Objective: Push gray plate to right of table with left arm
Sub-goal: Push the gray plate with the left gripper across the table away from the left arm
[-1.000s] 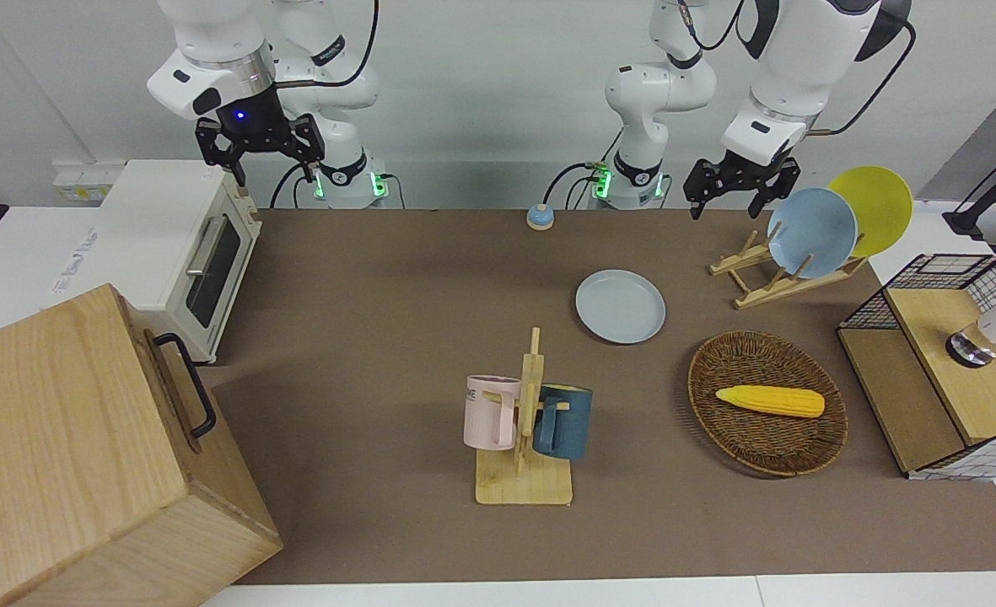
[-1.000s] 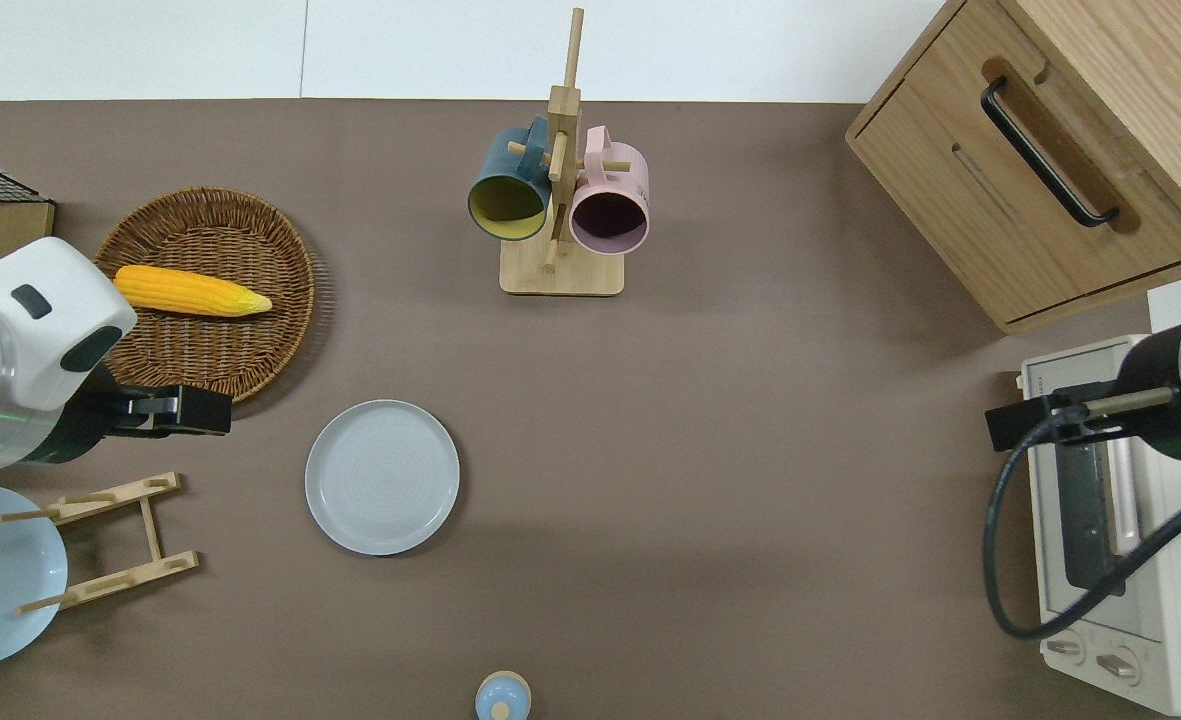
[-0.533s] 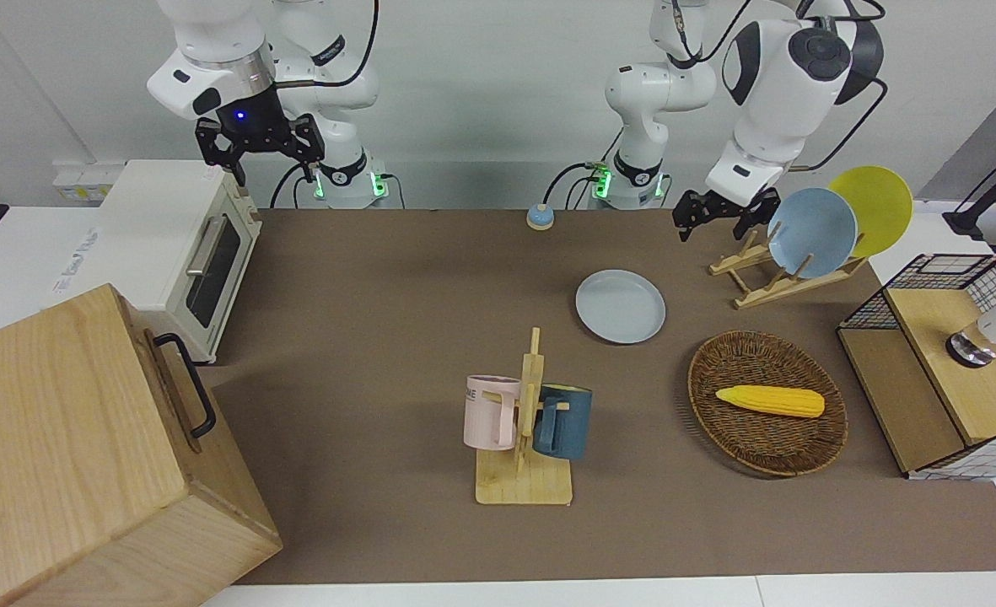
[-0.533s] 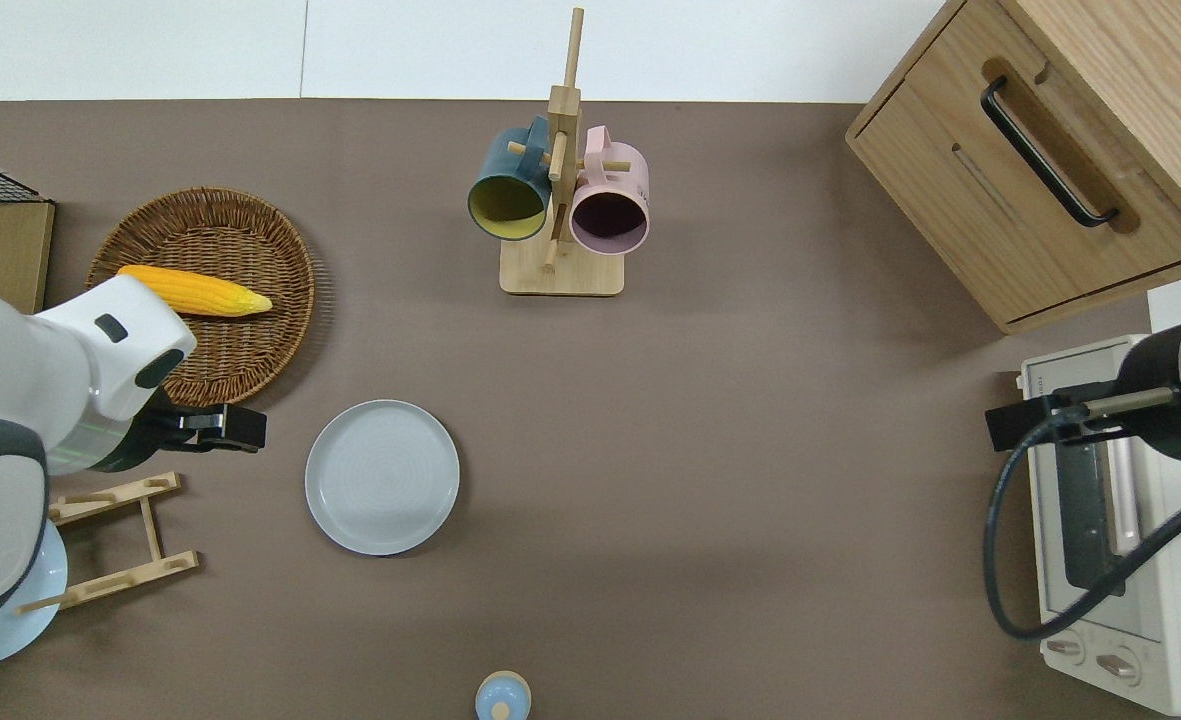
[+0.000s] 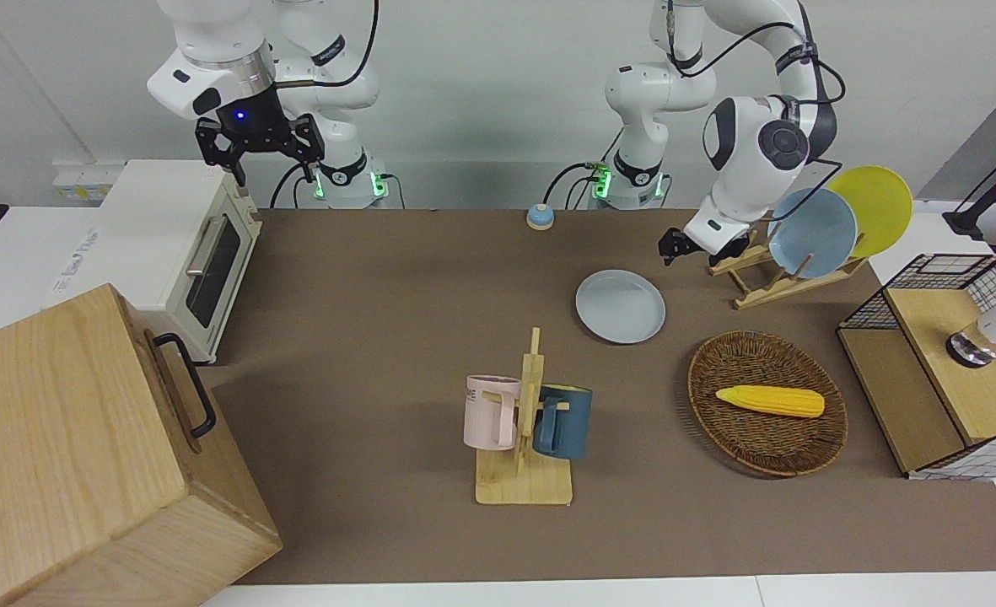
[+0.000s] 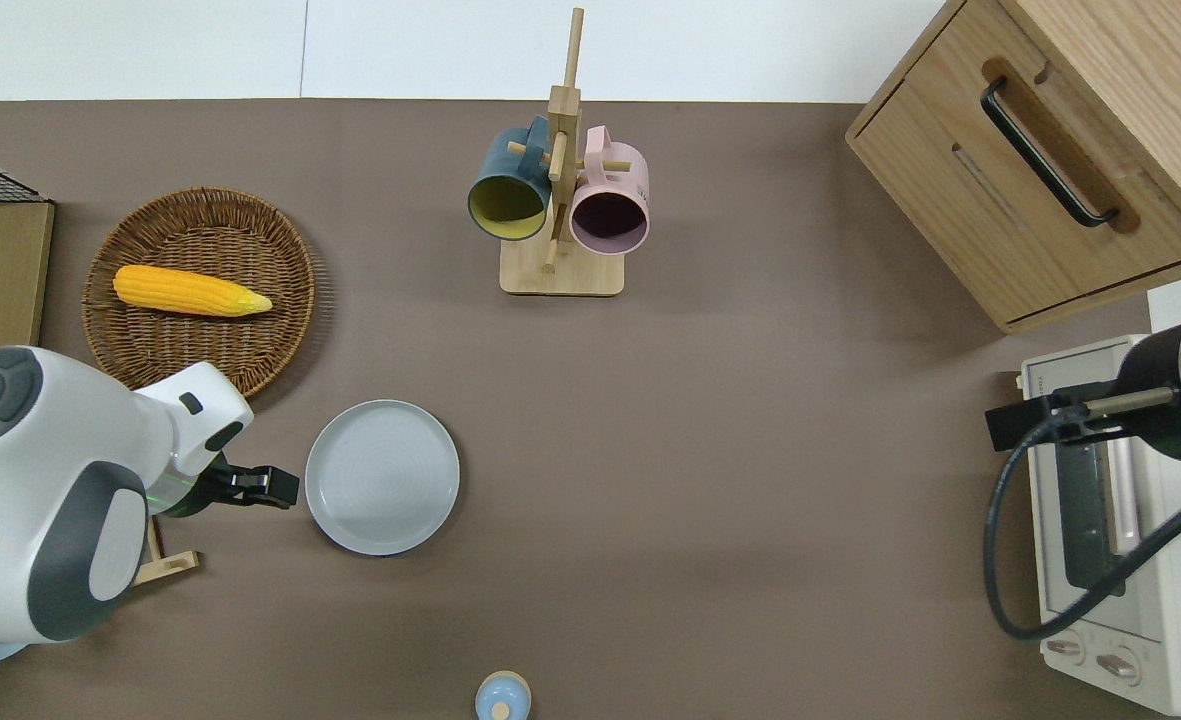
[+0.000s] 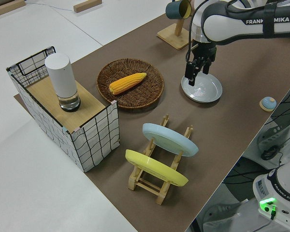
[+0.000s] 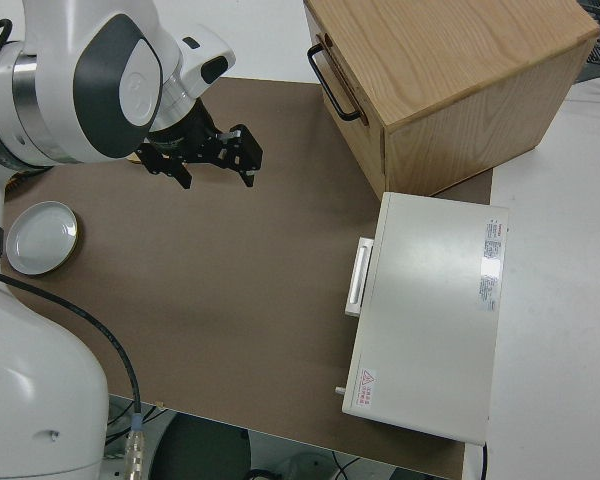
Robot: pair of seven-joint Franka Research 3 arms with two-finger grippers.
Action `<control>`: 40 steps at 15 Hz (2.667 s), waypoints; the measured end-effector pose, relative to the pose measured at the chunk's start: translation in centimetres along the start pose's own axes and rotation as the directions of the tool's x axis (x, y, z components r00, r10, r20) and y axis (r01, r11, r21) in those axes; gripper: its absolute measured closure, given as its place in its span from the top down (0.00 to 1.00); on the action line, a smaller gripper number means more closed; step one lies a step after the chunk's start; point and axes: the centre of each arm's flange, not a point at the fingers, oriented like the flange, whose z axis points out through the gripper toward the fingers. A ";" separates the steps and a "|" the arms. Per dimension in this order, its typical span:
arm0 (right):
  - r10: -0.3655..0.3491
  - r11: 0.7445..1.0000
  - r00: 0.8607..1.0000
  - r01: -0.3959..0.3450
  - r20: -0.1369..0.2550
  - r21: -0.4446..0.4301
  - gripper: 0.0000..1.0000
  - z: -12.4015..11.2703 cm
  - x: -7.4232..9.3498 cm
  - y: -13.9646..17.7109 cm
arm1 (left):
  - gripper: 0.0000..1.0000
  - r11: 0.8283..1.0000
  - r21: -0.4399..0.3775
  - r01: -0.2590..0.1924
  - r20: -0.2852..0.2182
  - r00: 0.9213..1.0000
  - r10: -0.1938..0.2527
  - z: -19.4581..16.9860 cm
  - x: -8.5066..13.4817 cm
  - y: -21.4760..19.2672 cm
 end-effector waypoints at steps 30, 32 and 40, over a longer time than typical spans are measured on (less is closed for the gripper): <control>0.000 1.000 1.000 0.000 0.000 0.000 1.00 0.0 0.0 0.0 | 0.04 0.970 -0.207 0.125 -0.057 0.989 -0.140 11.2 -3.5 24.1; 0.000 1.000 1.000 0.000 0.000 0.000 1.00 0.0 0.0 0.0 | 0.04 0.965 -0.222 0.137 -0.062 0.986 -0.154 11.1 -3.9 26.0; 0.000 1.000 1.000 0.000 0.000 0.000 1.00 0.0 0.0 0.0 | 0.04 0.921 -0.330 0.207 -0.077 0.967 -0.245 12.3 -5.0 33.6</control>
